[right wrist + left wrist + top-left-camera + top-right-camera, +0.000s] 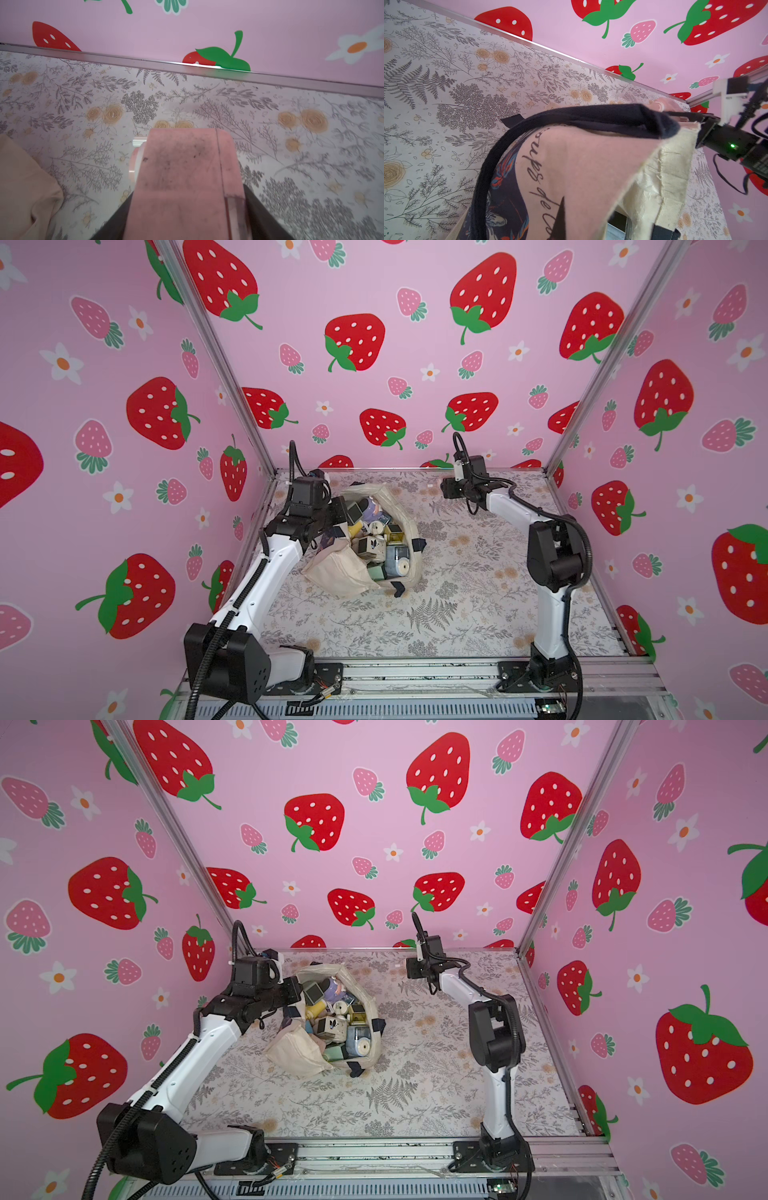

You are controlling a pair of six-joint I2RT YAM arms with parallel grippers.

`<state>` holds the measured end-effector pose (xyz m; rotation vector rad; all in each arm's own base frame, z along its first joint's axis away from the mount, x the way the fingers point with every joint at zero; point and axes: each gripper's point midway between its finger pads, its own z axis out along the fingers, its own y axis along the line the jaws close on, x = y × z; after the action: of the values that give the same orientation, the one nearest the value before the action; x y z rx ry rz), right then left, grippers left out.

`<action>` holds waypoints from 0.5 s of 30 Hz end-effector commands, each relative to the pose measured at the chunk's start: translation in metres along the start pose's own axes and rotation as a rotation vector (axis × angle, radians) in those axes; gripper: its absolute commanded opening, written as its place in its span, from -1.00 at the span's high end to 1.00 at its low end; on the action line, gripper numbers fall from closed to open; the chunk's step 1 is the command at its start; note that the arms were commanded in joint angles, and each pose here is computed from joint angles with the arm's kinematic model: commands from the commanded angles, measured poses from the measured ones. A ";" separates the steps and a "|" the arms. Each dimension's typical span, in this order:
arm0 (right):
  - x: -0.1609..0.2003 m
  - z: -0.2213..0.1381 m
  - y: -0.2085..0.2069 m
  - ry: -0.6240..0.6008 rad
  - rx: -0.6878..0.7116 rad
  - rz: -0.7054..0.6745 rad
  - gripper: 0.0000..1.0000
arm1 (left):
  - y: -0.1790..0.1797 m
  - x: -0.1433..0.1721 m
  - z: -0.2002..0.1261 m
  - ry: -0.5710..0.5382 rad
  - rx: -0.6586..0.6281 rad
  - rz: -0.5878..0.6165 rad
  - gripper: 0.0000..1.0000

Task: Take out the pencil sharpeners from the tote bags
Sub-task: Place the pencil sharpener at the center of the board.

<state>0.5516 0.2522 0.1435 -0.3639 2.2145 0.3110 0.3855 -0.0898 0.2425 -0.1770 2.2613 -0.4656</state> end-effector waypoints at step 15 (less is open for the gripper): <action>0.025 0.078 0.031 0.110 -0.108 -0.008 0.01 | 0.006 0.008 0.003 0.026 -0.038 0.003 1.00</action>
<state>0.5855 0.2919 0.0705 -0.4277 2.3176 0.3894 0.3863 -0.0874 0.2420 -0.1854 2.2600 -0.4453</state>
